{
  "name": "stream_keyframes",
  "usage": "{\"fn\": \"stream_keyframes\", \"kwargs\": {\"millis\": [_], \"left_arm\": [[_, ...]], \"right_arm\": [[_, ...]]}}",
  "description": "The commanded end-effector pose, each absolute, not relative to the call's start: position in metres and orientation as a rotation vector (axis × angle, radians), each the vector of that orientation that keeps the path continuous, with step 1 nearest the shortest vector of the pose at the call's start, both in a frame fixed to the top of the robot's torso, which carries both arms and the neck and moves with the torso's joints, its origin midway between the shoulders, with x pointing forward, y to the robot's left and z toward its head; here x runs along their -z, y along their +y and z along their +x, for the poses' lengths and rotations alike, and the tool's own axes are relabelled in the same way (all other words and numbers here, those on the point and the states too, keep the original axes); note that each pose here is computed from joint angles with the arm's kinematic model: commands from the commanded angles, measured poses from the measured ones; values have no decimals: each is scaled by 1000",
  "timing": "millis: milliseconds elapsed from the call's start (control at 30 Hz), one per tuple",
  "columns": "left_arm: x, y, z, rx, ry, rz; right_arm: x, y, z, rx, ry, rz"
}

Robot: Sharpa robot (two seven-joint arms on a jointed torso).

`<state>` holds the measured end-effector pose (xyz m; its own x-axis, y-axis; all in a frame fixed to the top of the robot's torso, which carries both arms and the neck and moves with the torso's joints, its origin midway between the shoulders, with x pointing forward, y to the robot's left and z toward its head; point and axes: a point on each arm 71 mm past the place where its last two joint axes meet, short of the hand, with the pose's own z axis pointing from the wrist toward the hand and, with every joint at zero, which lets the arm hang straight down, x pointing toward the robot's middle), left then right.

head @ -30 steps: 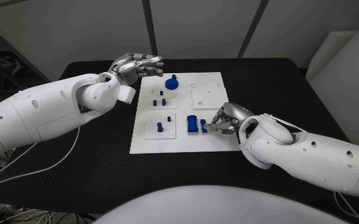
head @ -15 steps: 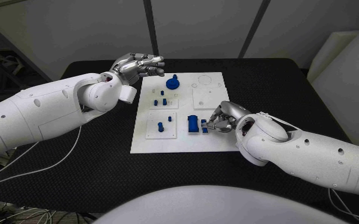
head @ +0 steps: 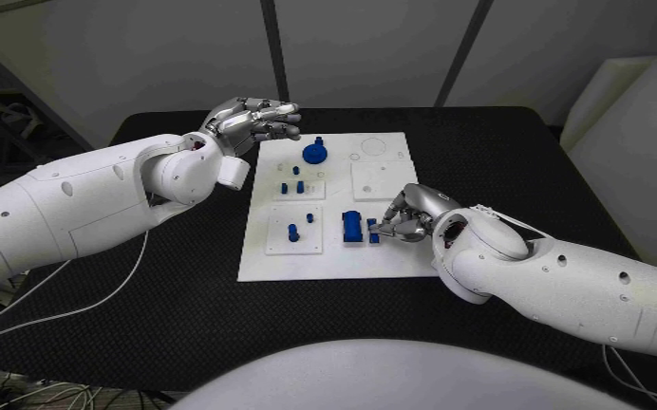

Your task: Assemble the parts on the task board

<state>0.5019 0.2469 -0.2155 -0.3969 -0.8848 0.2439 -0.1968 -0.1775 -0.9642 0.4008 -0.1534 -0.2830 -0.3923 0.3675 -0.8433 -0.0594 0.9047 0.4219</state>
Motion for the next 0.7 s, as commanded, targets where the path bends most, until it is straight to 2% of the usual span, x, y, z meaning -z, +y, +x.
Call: {"fn": "stream_keyframes", "kwargs": {"millis": [33,367,700], "left_arm": [[214,246,502,1639,1541,-1255],[215,246,502,1639,1544,-1256],[215,247,502,1635,1545,-1258]], "right_arm": [[279,-153,401,-510,1877,239],[279,-154,400,-589,1884,244],[280,-162,395,-575,1939,216]]}}
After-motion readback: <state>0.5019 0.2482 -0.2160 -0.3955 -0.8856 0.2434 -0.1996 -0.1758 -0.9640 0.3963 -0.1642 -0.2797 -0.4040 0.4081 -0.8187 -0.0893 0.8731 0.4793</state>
